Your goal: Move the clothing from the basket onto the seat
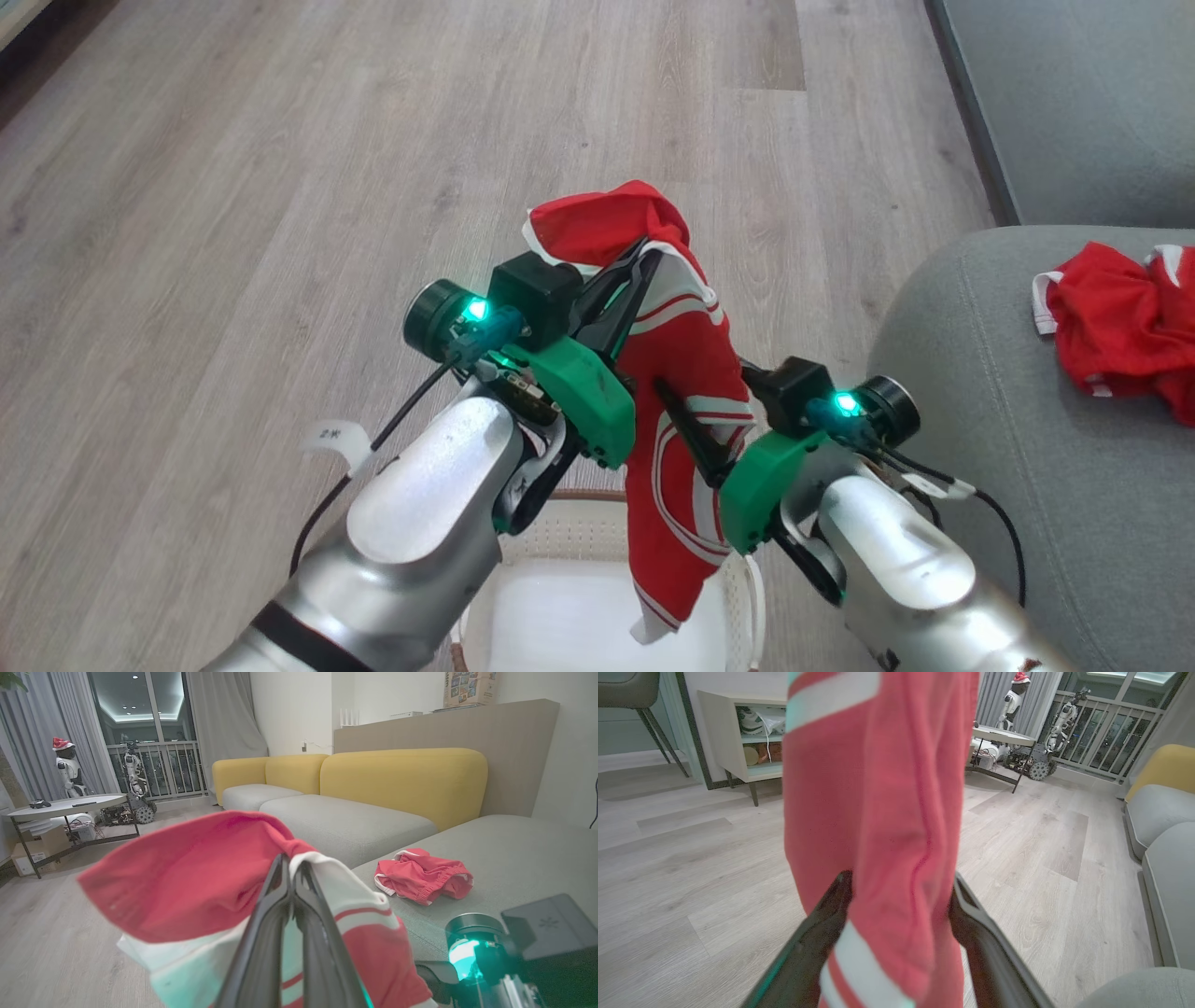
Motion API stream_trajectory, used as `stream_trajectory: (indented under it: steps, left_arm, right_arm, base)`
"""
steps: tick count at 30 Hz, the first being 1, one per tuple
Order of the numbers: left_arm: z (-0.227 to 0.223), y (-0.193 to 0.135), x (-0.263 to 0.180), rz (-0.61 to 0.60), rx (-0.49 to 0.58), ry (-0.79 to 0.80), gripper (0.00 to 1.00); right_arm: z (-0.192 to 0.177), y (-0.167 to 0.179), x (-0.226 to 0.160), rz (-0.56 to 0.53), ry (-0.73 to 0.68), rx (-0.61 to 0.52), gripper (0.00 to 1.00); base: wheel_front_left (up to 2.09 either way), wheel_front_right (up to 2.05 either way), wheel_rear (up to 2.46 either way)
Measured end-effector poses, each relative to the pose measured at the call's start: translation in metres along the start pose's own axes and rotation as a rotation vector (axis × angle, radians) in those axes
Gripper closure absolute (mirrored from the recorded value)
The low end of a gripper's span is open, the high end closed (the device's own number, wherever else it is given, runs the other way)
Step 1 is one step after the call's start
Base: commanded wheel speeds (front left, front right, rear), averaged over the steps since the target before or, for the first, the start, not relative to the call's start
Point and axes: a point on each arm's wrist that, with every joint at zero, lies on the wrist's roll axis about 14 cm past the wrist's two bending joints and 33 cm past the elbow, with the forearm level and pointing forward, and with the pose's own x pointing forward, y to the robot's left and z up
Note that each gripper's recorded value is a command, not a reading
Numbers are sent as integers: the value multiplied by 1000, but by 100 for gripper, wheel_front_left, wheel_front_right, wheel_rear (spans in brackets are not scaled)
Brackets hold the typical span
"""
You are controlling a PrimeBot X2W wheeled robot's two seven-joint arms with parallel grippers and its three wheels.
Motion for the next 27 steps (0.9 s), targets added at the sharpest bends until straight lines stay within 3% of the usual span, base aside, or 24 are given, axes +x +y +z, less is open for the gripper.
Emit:
stream_trajectory:
  steps: [1, 3, 4, 11, 12, 14, 15, 27]
  left_arm:
    - [0, 0, 0, 0, 0, -1, 100]
    - [0, 1, 0, 3, -8, -1, 100]
    - [-1, 1, -1, 5, -9, 0, 100]
    - [-11, 12, -1, 46, -32, 24, 100]
    - [-14, 14, -1, 54, -38, 27, 93]
    - [-20, 16, -2, 62, -48, 36, 48]
    - [-24, 17, -3, 68, -54, 42, 0]
    - [-66, -17, 4, -9, -117, 112, 0]
  right_arm:
    - [0, 2, 2, 9, 5, 1, 40]
    - [-1, 5, 5, 25, 14, -1, 84]
    - [-1, 5, 6, 27, 15, 1, 100]
    - [-5, -3, 6, 4, 27, 26, 100]
    - [-5, -7, 6, -7, 28, 32, 100]
    - [-7, -14, 4, -29, 29, 43, 100]
    - [-7, -18, 2, -43, 29, 49, 100]
    - [1, -110, -37, -287, 5, 25, 100]
  base:
    - [0, 0, 0]
    - [0, 0, 0]
    - [0, 0, 0]
    - [0, 0, 0]
    - [0, 0, 0]
    - [0, 0, 0]
    - [0, 0, 0]
    - [0, 0, 0]
